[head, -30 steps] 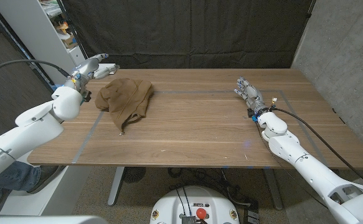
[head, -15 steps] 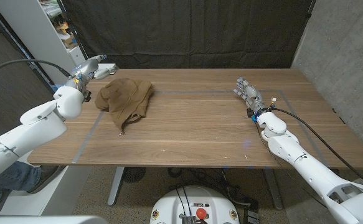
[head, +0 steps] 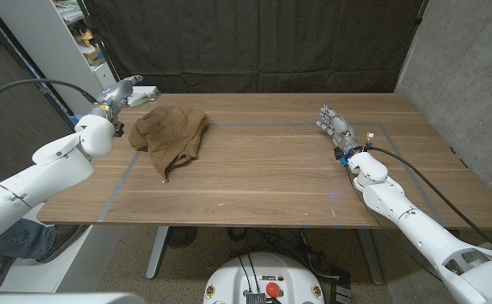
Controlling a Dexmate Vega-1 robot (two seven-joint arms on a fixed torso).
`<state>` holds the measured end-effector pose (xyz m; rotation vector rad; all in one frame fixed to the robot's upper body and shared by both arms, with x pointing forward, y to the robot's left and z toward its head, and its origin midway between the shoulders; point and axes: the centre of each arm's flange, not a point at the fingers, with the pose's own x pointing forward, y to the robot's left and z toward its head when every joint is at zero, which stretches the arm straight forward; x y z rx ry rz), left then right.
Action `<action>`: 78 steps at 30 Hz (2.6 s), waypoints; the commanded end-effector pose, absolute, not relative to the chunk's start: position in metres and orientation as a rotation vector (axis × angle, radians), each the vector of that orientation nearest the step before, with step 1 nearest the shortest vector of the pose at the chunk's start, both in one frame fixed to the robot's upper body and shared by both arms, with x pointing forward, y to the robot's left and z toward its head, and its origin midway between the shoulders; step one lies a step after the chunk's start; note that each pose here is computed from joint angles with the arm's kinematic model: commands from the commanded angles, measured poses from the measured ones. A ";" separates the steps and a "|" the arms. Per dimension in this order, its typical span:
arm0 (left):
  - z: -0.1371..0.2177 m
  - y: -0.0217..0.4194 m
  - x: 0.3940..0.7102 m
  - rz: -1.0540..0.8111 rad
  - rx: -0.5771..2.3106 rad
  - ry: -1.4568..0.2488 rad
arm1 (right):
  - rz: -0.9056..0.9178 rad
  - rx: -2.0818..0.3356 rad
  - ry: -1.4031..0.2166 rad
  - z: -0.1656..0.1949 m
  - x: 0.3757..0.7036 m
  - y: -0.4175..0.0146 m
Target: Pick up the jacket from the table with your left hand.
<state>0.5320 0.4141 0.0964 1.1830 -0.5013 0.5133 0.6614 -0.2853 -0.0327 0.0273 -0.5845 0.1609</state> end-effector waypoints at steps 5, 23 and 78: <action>0.101 0.410 0.545 0.521 1.225 -0.417 | 0.159 0.033 -0.593 -0.032 0.661 -0.285; 0.104 0.390 0.553 0.570 1.344 -0.388 | 0.155 0.031 -0.596 -0.032 0.659 -0.290; 0.067 0.381 0.607 0.503 1.420 -0.272 | 0.165 0.028 -0.584 -0.035 0.665 -0.281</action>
